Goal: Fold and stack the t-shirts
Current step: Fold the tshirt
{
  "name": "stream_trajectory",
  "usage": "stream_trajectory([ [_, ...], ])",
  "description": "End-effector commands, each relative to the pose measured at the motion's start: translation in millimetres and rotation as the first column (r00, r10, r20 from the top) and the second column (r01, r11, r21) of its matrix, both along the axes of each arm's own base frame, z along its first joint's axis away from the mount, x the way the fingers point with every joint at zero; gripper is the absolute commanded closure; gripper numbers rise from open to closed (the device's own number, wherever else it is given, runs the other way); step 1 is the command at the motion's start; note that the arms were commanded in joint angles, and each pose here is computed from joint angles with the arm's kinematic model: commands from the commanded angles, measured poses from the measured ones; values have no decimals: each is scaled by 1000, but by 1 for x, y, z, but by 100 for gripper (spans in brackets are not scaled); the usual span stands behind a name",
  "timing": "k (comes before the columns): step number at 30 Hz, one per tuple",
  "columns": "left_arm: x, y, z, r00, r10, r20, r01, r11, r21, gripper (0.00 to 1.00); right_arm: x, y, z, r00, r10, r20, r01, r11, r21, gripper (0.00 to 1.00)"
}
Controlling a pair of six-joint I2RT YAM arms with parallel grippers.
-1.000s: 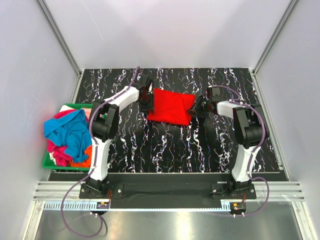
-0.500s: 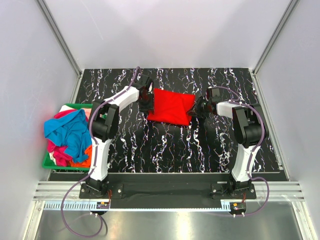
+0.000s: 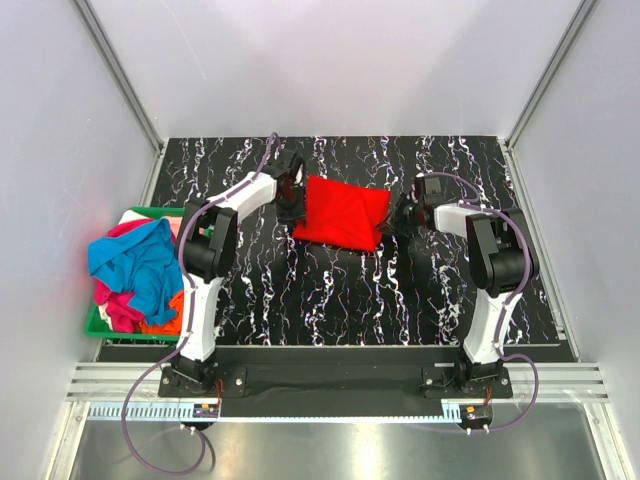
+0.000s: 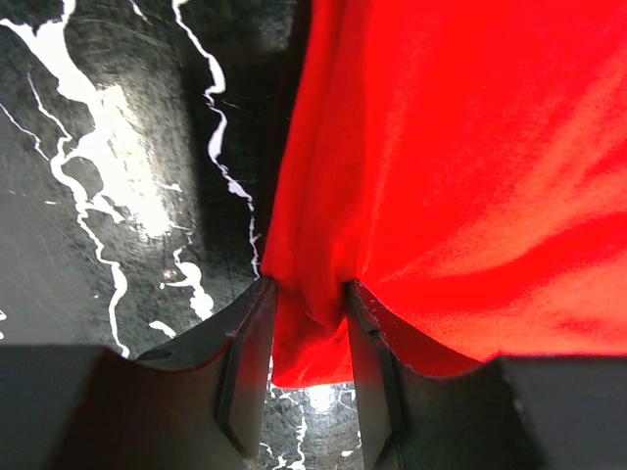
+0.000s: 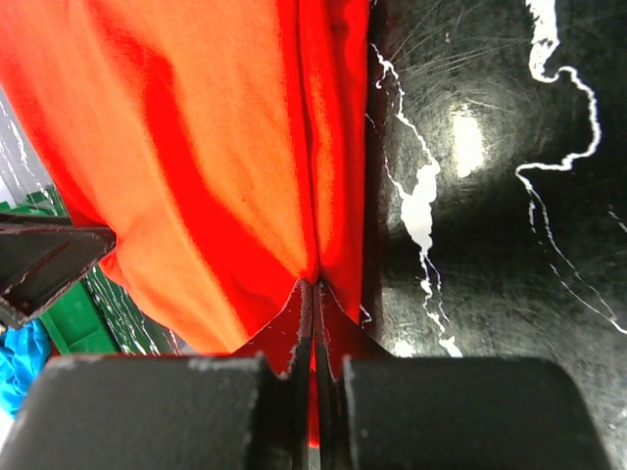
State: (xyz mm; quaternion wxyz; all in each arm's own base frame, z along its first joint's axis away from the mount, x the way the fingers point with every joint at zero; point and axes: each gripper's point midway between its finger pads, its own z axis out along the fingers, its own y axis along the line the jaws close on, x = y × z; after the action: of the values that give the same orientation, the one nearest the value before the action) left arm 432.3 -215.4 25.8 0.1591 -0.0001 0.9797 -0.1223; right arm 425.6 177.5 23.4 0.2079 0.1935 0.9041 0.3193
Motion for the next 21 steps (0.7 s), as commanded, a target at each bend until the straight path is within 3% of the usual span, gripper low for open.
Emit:
stream_trajectory([
  [1, 6, 21, -17, 1000, 24, 2, -24, 998, 65, 61, 8, -14, 25, 997, -8, 81, 11, 999, -31, 100],
  [21, 7, 26, -21, 1000, 19, -1, -19, 996, 91, 62, 15, -32, 31, 996, 10, 94, -1, 996, -90, 100],
])
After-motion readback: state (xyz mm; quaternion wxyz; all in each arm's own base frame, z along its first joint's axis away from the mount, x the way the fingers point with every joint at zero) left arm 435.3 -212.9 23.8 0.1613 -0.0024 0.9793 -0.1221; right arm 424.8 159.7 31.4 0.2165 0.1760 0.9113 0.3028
